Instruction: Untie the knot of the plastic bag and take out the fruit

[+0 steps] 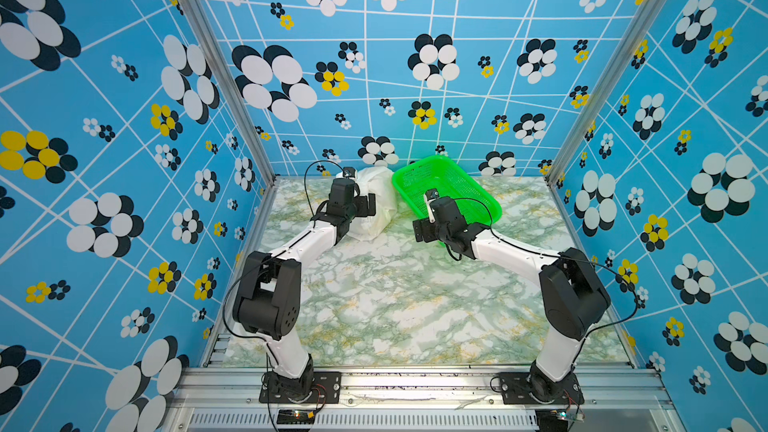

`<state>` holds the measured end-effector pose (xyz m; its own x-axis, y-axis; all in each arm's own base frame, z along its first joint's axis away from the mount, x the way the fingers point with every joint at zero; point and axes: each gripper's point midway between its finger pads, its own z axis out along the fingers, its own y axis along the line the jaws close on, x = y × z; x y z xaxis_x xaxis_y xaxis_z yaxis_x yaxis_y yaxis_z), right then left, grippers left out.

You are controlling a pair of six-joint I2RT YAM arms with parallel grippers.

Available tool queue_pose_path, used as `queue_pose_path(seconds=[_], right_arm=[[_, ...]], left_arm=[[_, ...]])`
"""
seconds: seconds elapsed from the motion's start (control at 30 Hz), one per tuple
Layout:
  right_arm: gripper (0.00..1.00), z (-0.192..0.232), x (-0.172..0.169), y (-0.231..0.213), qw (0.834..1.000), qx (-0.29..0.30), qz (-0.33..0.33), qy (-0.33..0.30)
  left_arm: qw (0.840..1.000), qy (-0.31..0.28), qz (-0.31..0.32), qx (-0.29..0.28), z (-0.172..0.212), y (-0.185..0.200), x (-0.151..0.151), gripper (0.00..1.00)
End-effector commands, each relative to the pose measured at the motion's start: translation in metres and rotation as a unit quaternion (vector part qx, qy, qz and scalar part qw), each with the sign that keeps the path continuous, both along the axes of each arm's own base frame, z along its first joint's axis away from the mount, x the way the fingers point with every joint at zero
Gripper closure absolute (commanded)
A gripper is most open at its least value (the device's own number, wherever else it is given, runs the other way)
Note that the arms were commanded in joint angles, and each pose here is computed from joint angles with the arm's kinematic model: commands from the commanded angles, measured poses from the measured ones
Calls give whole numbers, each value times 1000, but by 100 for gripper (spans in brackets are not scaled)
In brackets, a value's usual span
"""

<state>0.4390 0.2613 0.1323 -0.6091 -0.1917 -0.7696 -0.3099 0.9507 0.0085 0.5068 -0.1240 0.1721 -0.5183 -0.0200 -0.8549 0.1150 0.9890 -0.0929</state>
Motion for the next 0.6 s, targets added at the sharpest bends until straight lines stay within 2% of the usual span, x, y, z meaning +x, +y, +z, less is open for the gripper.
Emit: queue_pose_path(seconds=[0.0,0.13,0.4,0.57], right_arm=[[5,-12,6,-16,999,-16,-41,24],[11,-25,8,-30,996,-22,-71,47],[55,-33,-10,-54,989,-9,-133,61],[67,-25,-29,-83,979,6,-198,44]], left_arm=[[999,27,19,38,-14,10,2,1],[999,26,19,36,-17,9,3,1],[999,13,31,31,-14,17,-3,1],[999,-1,34,20,-5,21,-9,1]])
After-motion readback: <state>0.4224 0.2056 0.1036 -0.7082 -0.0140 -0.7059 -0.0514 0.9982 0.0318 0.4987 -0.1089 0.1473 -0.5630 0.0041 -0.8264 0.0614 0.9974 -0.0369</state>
